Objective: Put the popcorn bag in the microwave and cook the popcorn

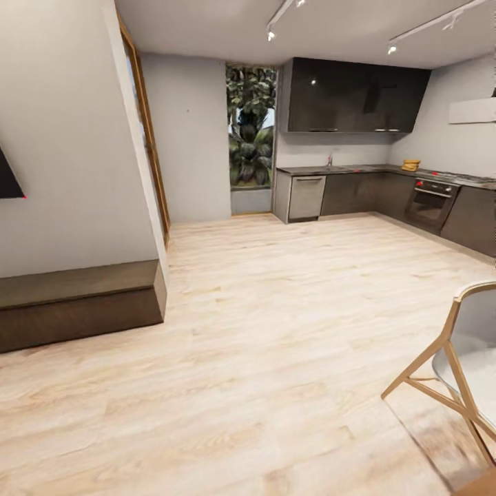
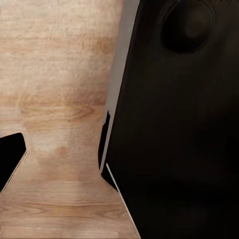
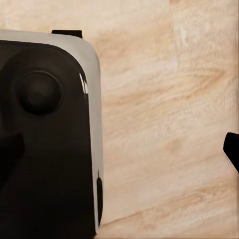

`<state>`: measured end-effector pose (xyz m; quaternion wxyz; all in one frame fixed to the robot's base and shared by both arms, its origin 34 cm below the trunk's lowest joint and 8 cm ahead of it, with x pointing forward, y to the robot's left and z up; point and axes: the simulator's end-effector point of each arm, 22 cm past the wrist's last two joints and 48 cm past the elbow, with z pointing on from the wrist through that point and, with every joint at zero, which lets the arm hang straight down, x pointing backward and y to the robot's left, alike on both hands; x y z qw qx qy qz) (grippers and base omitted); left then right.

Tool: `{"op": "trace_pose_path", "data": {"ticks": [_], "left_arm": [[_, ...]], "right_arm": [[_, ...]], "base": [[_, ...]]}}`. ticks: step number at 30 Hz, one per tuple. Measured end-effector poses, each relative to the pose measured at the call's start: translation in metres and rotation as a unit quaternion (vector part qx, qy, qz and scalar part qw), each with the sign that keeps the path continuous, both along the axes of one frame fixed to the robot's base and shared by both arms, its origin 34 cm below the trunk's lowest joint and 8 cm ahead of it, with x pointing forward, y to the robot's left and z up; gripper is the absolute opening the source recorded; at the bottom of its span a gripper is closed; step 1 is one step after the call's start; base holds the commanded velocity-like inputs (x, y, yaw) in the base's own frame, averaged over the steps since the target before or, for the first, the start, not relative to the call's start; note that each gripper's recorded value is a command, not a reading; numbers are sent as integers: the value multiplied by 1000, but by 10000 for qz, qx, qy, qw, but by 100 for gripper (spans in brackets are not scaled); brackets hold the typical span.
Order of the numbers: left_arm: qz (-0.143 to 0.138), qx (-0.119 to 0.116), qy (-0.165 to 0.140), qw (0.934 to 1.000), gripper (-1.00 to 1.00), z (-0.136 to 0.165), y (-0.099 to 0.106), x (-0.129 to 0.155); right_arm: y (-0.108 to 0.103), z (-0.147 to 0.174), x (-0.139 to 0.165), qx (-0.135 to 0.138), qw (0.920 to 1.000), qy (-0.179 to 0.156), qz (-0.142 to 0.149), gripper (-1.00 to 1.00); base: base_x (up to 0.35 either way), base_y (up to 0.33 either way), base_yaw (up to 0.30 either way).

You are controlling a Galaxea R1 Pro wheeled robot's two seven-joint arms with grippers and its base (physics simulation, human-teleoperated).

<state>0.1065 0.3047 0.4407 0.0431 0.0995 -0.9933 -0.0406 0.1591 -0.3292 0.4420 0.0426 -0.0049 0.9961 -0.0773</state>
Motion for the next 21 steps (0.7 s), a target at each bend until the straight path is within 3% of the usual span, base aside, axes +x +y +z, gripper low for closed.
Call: {"op": "trace_pose_path", "data": {"ticks": [21], "left_arm": [[3, -2, -1, 10000, 100, 0, 0, 0]], "right_arm": [[-2, 0, 0, -15, 10000, -2, 7, 100]], "base": [[336, 77, -3]]}}
